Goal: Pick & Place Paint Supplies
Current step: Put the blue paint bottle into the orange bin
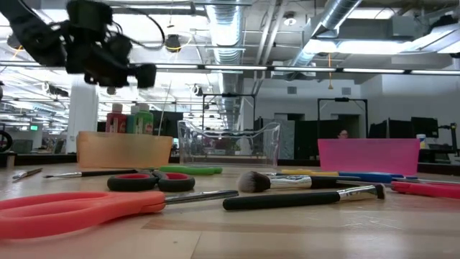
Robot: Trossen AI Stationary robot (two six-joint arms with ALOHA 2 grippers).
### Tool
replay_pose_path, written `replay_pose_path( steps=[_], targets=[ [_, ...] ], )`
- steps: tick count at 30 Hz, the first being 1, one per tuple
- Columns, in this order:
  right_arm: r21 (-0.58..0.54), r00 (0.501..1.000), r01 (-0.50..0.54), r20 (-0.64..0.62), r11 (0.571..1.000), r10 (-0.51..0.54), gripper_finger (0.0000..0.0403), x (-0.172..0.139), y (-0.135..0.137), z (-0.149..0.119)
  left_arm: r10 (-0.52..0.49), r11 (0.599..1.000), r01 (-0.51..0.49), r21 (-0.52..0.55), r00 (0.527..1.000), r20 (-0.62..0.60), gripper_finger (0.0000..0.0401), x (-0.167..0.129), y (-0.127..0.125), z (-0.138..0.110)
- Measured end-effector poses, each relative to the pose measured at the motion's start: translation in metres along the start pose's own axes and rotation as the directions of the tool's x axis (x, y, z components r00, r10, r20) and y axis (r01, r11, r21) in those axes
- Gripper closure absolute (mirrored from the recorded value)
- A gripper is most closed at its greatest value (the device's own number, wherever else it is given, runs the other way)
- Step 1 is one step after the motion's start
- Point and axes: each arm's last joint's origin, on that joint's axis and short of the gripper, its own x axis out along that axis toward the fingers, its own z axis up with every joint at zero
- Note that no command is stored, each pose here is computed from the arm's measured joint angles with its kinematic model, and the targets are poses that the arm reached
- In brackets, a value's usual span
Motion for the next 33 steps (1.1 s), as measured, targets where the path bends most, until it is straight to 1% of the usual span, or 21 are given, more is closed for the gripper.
replay_pose_path(
  steps=[3,5,7,10,12,14,17,19,21,28,33],
  targets=[
    [0.031,0.991,0.005,-0.133,1.0,-0.001,0.0362,-0.001,-0.002,-0.013,-0.068,0.994,0.072,-0.078,0.996,0.064,0.0075,-0.009,0.005,0.016],
    [0.05,0.964,0.043,-0.265,0.998,-0.028,0.034,0.0,-0.004,-0.028,-0.133,0.982,0.147,-0.123,0.985,0.112,0.0075,-0.017,0.007,0.027],
    [0.067,0.92,0.076,-0.39,0.995,-0.044,0.0313,0.003,-0.004,-0.044,-0.178,0.966,0.202,-0.16,0.972,0.154,0.0075,-0.025,0.009,0.035],
    [0.114,0.853,0.098,-0.521,0.989,-0.025,0.0263,0.008,0.001,-0.066,-0.208,0.945,0.25,-0.212,0.957,0.201,0.0075,-0.035,0.014,0.045],
    [0.152,0.812,0.081,-0.583,0.985,0.023,0.0226,0.013,0.007,-0.08,-0.225,0.929,0.279,-0.242,0.947,0.228,0.0075,-0.042,0.017,0.051],
    [0.182,0.761,0.07,-0.646,0.981,0.066,0.019,0.019,0.016,-0.094,-0.236,0.917,0.3,-0.263,0.94,0.247,0.0075,-0.046,0.02,0.055],
    [0.207,0.692,0.081,-0.715,0.975,0.094,0.0153,0.025,0.027,-0.11,-0.244,0.905,0.318,-0.284,0.933,0.265,0.0075,-0.05,0.023,0.059],
    [0.209,0.664,0.085,-0.741,0.974,0.101,0.0144,0.024,0.033,-0.118,-0.247,0.901,0.323,-0.289,0.931,0.27,0.0075,-0.051,0.023,0.06],
    [0.212,0.654,0.094,-0.75,0.973,0.1,0.0144,0.023,0.038,-0.12,-0.25,0.902,0.325,-0.286,0.931,0.267,0.0075,-0.051,0.023,0.059],
    [0.174,0.595,0.164,-0.803,0.971,0.043,0.0158,0.013,0.049,-0.133,-0.255,0.9,0.329,-0.286,0.93,0.265,0.0075,-0.051,0.021,0.059],
    [0.185,0.6,0.179,-0.799,0.966,0.042,0.0159,0.008,0.054,-0.135,-0.256,0.9,0.329,-0.285,0.93,0.264,0.0075,-0.051,0.021,0.058]
  ],
)
